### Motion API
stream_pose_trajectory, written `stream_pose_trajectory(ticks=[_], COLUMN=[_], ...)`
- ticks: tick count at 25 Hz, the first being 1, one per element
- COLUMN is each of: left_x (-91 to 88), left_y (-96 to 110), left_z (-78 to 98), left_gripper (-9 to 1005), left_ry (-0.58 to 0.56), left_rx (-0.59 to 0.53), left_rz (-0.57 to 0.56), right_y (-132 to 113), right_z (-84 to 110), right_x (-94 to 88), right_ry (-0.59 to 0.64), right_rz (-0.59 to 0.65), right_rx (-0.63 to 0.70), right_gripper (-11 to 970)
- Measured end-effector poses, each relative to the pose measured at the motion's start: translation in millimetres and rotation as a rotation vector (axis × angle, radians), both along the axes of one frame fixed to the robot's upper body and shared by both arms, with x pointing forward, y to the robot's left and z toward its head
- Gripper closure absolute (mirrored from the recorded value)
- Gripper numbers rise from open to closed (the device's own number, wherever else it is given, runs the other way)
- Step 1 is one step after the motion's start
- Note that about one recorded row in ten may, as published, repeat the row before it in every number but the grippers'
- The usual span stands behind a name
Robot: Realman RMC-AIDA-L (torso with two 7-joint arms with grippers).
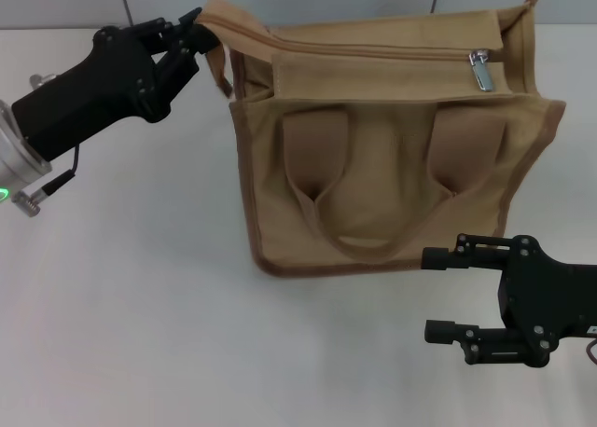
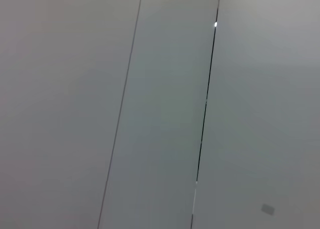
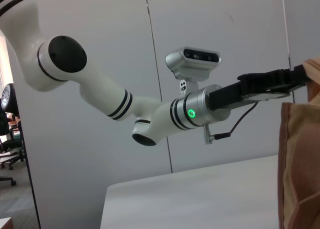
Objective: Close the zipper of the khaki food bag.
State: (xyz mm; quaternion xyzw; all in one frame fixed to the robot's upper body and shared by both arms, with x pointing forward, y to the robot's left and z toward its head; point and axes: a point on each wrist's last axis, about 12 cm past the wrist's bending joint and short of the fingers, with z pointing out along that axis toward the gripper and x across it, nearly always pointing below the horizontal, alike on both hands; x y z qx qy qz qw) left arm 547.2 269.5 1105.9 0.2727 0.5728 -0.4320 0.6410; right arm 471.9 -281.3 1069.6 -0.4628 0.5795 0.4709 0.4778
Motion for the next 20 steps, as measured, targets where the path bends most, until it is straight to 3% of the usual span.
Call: stream_pose_trajectory(ticks=[9,14,20], left_x=[-1.6,-7.0,-27.1], left_y=[5,15,45], left_z=[-1.1,-3.6,3.6], left_gripper=[800,515,272], left_ry=[0.022,0.039,0.101], left_rx=[0.002,0.027,0.121], left_rz=[0.0,0.0,-0.116], right_y=[0,1,2], right_z=[-0.6,-0.4,-0.6], right_x=[-0.8,-0.2,1.7], right_ry=[0.003,0.002,-0.003], right_rz=[-0.001,0.002,0.001], right_rx=[0.001,0.0,-0.006], right_gripper=[248,248,248])
